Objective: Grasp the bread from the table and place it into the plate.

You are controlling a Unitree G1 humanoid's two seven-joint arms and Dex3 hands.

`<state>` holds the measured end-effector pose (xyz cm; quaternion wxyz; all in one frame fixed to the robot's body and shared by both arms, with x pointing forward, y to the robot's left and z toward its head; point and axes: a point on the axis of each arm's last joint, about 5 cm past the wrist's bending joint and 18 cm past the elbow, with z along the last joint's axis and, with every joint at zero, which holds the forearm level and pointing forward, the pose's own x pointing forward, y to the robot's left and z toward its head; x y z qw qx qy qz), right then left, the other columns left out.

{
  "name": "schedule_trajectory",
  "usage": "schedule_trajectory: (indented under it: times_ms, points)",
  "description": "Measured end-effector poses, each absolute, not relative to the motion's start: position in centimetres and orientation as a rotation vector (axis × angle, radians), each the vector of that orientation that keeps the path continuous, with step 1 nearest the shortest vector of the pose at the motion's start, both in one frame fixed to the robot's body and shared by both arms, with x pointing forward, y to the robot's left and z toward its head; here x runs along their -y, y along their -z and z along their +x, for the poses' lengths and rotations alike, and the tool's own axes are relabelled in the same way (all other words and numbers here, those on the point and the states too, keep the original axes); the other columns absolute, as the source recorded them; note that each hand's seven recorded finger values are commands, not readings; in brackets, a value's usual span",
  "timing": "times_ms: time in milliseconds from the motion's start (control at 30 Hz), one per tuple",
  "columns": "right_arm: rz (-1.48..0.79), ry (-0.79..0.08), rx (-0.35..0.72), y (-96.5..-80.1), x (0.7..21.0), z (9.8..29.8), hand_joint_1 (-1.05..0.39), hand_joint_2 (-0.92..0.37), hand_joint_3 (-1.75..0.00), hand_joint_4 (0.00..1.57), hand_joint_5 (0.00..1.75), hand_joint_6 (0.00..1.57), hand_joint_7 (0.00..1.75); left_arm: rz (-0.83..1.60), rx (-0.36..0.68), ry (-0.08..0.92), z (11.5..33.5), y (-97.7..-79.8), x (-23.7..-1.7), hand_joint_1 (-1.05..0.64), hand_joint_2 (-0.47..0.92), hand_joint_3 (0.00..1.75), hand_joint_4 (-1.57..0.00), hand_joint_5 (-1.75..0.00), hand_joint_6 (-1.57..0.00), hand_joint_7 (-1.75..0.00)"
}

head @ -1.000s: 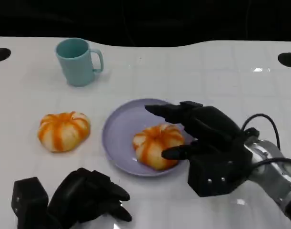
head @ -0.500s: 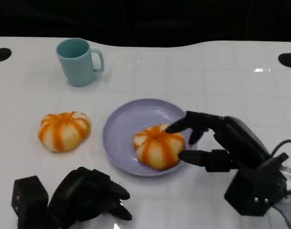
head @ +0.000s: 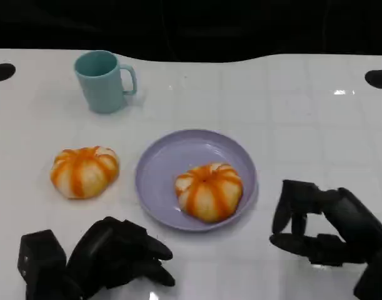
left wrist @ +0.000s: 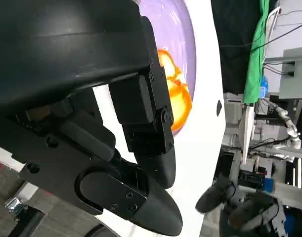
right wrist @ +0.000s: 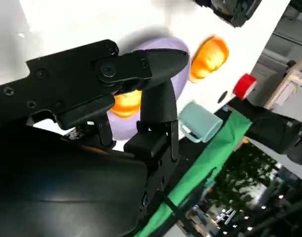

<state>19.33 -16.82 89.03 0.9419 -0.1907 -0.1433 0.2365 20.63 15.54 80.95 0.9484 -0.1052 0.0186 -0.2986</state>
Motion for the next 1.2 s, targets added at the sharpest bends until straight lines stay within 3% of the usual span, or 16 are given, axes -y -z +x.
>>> schedule_trajectory:
  times_ms: [400, 1200]
  points:
    - [-0.274, -0.477, 0.203, -88.3, 17.6, 17.2, -0.34, -0.92, -0.1, 0.76, 1.75, 0.56, 1.75, -0.22, -0.028, 0.606, 20.6, -81.2, -15.5, -1.05, 0.78, 0.0, -1.57, -0.19, -1.55, -0.01]
    - [-0.217, -0.441, 0.262, -86.5, 16.4, 17.7, -0.37, -0.92, -0.11, 0.85, 1.75, 0.65, 1.75, -0.212, -0.055, 0.597, 20.4, -80.9, -16.1, -1.05, 0.79, 0.01, -1.57, -0.21, -1.55, 0.0]
